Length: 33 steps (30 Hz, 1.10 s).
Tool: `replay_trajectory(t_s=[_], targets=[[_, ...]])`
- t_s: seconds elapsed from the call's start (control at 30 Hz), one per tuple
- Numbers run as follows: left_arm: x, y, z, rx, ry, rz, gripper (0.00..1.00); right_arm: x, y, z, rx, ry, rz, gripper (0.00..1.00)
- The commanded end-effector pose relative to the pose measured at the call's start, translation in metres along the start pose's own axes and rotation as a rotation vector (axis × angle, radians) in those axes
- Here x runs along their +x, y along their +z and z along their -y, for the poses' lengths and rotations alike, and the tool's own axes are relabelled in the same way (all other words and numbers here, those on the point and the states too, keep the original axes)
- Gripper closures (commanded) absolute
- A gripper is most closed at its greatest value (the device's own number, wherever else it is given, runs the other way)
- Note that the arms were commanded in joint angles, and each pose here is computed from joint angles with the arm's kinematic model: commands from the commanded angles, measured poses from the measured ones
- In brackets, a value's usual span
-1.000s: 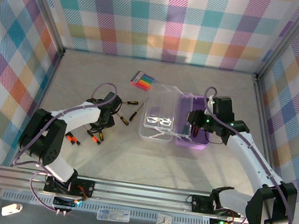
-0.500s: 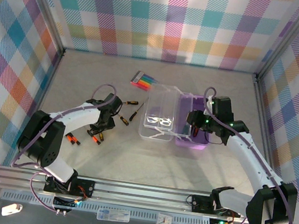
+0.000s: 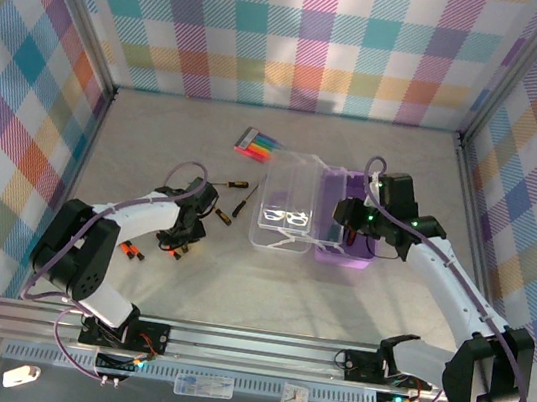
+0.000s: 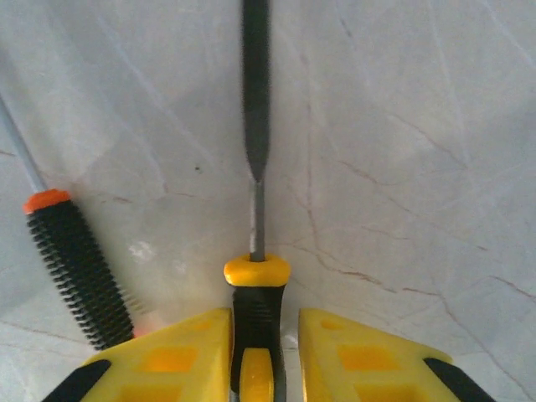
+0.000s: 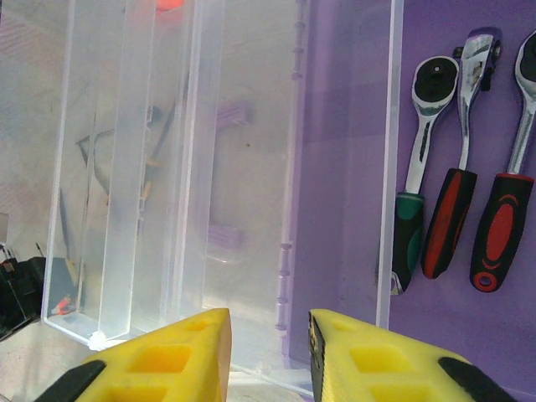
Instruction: Pack the tool kit
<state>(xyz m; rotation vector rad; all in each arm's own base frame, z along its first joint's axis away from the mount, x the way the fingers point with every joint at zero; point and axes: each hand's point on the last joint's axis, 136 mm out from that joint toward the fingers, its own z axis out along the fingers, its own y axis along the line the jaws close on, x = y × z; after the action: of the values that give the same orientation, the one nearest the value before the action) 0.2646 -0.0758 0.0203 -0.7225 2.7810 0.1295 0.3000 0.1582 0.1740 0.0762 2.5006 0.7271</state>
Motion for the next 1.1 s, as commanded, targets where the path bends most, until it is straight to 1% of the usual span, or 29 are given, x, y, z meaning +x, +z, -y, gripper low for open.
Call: replay_trajectory(t_s=[0.0, 0.07, 0.27, 0.33, 0.4, 0.57, 0.77, 0.87, 1.07], targets=[[0.003, 0.006, 0.012, 0.042, 0.015, -0.014, 0.79, -0.006, -0.010, -0.008, -0.009, -0.013, 0.025, 0.69], [0.004, 0.008, 0.013, 0.050, 0.027, -0.013, 0.82, -0.006, -0.011, -0.007, -0.005, -0.014, 0.029, 0.69], [0.005, 0.004, 0.020, 0.084, 0.076, -0.001, 0.85, -0.008, -0.015, -0.009, -0.008, -0.018, 0.038, 0.68], [0.006, 0.001, 0.023, 0.098, 0.095, 0.007, 0.92, -0.009, -0.016, -0.010, -0.011, -0.018, 0.042, 0.68], [0.004, -0.005, 0.025, 0.105, 0.107, 0.023, 0.95, -0.010, -0.017, -0.012, -0.015, -0.018, 0.044, 0.68], [-0.005, -0.031, 0.020, 0.108, 0.118, 0.087, 0.95, -0.010, -0.019, -0.015, -0.026, -0.018, 0.044, 0.68], [-0.011, -0.064, 0.019, 0.160, 0.120, 0.134, 0.95, -0.012, -0.020, -0.023, -0.056, -0.015, 0.044, 0.68], [-0.015, -0.086, 0.035, 0.216, 0.153, 0.162, 0.95, -0.013, -0.021, -0.037, -0.104, -0.027, 0.034, 0.68], [-0.017, -0.139, 0.093, 0.357, 0.284, 0.233, 0.95, -0.018, -0.021, -0.063, -0.209, -0.031, 0.021, 0.65]])
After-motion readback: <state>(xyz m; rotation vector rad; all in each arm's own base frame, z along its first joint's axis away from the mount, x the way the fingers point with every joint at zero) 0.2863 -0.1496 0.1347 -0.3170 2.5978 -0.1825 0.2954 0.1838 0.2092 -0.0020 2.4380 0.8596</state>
